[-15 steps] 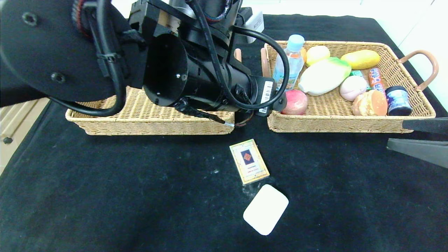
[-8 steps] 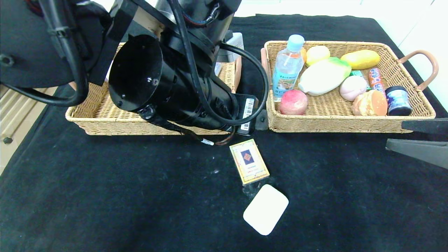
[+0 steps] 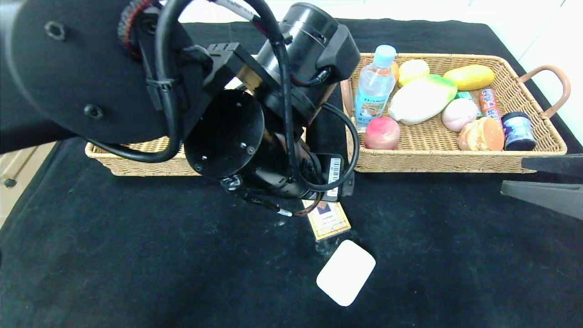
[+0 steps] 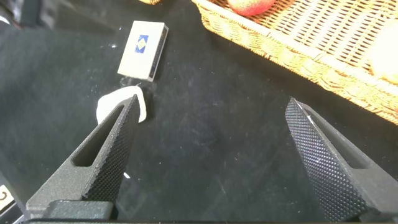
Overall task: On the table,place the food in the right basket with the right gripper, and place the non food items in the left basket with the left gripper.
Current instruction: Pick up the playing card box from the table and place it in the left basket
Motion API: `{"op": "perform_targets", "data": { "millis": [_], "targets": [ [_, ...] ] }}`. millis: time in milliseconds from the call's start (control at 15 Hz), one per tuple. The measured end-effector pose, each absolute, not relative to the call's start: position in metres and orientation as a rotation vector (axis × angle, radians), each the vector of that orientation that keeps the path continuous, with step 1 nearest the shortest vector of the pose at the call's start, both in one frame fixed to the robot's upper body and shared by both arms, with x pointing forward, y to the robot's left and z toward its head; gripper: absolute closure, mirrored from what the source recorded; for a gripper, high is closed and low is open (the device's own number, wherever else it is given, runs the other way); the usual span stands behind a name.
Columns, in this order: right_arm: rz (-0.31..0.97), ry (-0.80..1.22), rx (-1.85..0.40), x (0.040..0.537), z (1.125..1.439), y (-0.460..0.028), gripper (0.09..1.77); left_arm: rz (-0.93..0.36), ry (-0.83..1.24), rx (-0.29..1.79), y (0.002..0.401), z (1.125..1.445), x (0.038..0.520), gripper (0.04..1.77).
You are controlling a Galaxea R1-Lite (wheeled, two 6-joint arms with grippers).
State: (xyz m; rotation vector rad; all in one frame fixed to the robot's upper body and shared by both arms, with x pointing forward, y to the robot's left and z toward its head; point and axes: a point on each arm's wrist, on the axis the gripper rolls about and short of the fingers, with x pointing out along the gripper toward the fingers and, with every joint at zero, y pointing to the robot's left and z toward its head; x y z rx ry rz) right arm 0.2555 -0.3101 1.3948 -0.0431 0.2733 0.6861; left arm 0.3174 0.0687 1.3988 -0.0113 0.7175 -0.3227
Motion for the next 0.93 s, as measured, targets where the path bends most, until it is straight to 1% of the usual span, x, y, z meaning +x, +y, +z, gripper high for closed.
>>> {"op": "perform_targets", "data": {
  "millis": [600,933],
  "targets": [
    [0.673,0.265,-0.044,0.255,1.397,-0.312,0.15,-0.175,0.76,-0.062,0.046,1.363,0.337,0.09],
    [0.669,0.251,-0.046,0.256,1.397,-0.313,0.15,-0.12,0.749,-0.114,0.037,1.351,0.346,0.09]
  ]
}}
